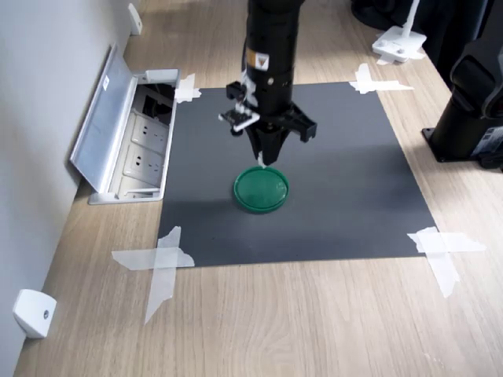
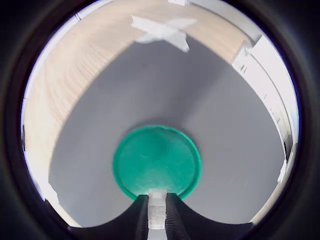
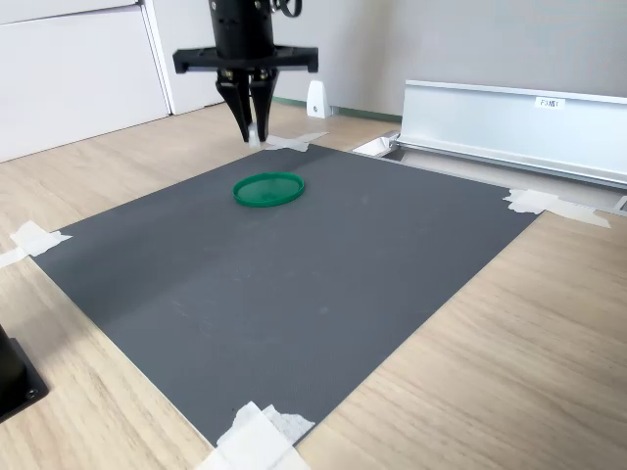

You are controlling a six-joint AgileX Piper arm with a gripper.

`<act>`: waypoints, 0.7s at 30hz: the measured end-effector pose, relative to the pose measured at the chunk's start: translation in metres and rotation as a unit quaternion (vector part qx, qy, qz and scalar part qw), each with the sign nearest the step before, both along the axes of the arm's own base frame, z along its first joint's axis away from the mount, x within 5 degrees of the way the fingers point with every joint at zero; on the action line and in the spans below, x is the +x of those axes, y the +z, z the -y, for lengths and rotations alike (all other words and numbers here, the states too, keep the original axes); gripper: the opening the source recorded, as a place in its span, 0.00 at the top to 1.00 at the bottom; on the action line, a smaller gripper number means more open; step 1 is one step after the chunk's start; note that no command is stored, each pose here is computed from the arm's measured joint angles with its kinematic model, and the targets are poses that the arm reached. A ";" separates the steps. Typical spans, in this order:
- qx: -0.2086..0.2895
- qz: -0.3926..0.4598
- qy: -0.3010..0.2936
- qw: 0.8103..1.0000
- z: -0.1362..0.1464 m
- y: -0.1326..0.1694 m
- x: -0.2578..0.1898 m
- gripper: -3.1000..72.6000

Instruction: Grasp a white terminal and put it on the green lid.

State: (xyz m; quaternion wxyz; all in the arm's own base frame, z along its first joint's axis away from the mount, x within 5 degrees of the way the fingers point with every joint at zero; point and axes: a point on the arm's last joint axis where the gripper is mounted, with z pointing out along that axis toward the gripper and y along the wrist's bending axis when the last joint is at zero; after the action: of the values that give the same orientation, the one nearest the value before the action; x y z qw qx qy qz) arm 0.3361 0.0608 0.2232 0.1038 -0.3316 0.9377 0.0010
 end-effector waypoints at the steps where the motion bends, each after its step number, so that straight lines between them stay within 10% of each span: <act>1: -0.005 -0.001 0.001 1.000 0.000 -0.004 0.002 0.85; 21: 0.000 -0.026 -0.002 1.000 -0.003 -0.038 0.014 0.78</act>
State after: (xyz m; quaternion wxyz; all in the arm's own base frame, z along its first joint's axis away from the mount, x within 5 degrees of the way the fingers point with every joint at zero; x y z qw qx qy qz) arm 0.3503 0.0640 0.1851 0.0794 -0.3293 0.9408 0.0098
